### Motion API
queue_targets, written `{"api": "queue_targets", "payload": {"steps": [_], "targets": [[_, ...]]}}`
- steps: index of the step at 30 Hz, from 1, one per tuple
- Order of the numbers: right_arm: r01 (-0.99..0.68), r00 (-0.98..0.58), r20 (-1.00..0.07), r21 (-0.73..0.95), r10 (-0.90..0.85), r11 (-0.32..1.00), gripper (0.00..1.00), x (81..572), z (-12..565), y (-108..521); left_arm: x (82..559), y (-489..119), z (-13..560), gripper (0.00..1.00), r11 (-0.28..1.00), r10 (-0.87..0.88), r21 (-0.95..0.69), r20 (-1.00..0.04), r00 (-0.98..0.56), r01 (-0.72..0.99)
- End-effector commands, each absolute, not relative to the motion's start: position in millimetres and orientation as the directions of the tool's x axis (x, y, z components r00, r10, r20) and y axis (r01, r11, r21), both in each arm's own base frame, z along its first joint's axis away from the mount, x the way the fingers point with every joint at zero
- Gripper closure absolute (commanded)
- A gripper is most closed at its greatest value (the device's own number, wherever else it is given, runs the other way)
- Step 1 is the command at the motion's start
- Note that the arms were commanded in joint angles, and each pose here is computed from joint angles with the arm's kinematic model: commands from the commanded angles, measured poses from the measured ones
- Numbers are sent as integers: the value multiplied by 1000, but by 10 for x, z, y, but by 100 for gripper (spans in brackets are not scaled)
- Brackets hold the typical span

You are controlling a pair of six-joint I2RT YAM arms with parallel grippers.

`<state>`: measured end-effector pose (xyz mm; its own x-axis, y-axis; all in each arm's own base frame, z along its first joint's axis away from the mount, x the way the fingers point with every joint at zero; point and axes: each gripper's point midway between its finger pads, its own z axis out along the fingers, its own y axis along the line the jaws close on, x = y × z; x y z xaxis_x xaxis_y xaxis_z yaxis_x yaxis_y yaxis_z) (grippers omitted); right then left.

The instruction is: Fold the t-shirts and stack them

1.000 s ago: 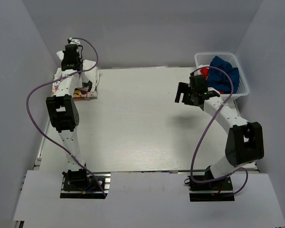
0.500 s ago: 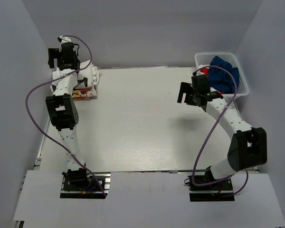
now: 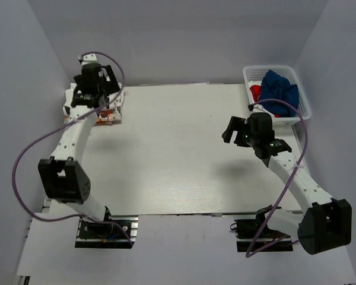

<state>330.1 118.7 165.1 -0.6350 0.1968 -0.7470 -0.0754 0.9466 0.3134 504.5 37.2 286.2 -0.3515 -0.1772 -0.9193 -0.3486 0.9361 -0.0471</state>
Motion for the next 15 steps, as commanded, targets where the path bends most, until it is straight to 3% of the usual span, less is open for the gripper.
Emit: {"api": "queue_targets", "payload": {"steps": [1,3,8,15], "targets": [[-148,-605,-760,399,237,905,10,3129,1759,1318,4523,-564,2796,0,935,-350,-300,-864,-363,-188],[-165,-605,-757,421,245,892,10,2947,1683,1310,4178,-854,2458,0,931,-365,-328,-825,-432,-161],[-205,-577,-764,478,289,854,10,2685,1643,1331,3450,-950,2278,0,924,-378,-358,-806,-456,-134],[-285,-556,-783,496,280,821,10,2553,1666,1406,3098,-715,2489,0,912,-409,-359,-831,-377,-198]]}}
